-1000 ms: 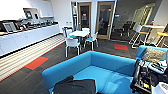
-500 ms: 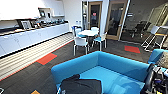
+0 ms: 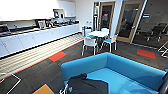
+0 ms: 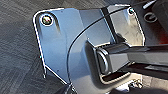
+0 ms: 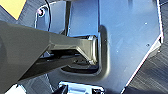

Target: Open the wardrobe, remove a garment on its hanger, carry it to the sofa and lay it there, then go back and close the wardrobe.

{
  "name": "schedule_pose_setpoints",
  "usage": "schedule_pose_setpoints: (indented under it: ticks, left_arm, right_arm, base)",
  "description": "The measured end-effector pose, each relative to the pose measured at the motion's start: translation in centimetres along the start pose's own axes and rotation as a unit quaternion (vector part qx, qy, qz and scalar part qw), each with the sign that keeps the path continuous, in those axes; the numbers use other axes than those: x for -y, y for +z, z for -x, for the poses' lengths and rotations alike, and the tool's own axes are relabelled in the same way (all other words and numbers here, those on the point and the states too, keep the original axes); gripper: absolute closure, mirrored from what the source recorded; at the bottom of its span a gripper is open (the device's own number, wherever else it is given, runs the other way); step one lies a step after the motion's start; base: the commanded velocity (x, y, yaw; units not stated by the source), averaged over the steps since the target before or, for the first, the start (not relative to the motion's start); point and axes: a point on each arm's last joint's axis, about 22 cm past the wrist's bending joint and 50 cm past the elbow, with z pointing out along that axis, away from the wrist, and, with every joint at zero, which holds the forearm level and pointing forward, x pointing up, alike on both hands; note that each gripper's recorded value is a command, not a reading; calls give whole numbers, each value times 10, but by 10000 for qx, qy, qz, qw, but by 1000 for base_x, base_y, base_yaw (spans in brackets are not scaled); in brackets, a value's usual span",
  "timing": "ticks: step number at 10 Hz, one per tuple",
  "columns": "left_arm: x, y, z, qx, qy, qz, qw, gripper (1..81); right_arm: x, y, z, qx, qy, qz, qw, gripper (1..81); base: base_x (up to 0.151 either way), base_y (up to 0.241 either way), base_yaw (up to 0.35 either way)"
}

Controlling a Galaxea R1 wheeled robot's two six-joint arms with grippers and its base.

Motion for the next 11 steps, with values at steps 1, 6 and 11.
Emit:
schedule_pose_setpoints:
  ticks: [1,6,11]
  left_arm:
    - [-5,2,-2,-2,26,37,10000,10]
    - [-1,0,0,14,55,5,10000,10]
    - [-2,1,6,59,102,10,9999,10]
  right_arm:
    - [-4,0,-9,-56,-12,22,10000,10]
    - [0,1,-6,-34,-4,2,10000,10]
    - [0,1,-6,-36,-4,2,10000,10]
  base:
    - [0,0,256]
    - [0,0,262]
    - [0,0,298]
